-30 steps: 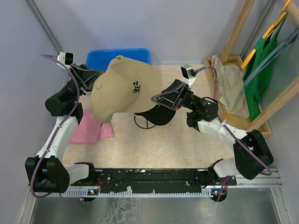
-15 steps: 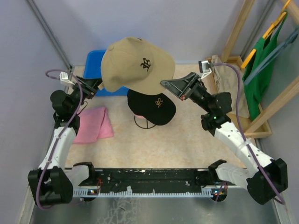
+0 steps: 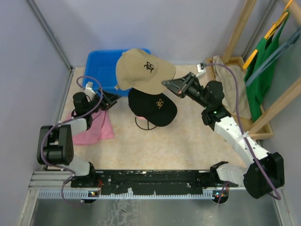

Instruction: Stack the hats

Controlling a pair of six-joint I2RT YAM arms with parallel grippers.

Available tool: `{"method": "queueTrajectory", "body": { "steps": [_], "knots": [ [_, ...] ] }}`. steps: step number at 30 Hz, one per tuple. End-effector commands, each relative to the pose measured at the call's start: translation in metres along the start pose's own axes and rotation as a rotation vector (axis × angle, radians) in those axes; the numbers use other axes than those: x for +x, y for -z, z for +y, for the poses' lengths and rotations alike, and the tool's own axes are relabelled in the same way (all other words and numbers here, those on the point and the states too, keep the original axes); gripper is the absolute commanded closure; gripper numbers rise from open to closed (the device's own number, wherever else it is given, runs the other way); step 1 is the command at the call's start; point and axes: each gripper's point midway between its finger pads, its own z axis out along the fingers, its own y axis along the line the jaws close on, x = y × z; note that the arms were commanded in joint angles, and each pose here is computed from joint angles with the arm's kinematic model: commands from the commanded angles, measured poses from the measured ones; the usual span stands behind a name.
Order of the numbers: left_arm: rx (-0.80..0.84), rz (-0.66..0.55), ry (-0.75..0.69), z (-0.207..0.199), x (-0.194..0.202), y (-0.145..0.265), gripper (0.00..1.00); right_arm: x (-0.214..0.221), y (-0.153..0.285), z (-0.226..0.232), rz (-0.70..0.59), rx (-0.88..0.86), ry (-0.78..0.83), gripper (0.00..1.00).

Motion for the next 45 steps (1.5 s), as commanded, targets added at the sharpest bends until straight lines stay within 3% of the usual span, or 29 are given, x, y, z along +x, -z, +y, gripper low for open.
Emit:
{"method": "queueTrajectory", "body": {
  "steps": [1, 7, 22, 36, 45],
  "knots": [
    [0.162, 0.031, -0.041, -0.017, 0.005, -0.021, 0.20, -0.022, 0.013, 0.038, -0.076, -0.083, 0.069, 1.00],
    [0.227, 0.070, 0.006, -0.020, 0.017, -0.045, 0.17, -0.029, 0.022, 0.041, -0.110, -0.063, 0.095, 1.00],
    [0.261, 0.112, 0.002, -0.033, 0.033, -0.053, 0.19, -0.024, 0.025, 0.026, -0.108, -0.033, 0.088, 1.00],
    [0.280, 0.148, 0.030, -0.034, 0.052, -0.068, 0.47, -0.019, 0.019, 0.017, -0.077, -0.034, 0.064, 1.00],
    [0.325, 0.156, 0.048, -0.045, 0.055, -0.063, 0.80, -0.009, 0.005, -0.003, -0.015, -0.038, -0.003, 1.00]
  ]
}}
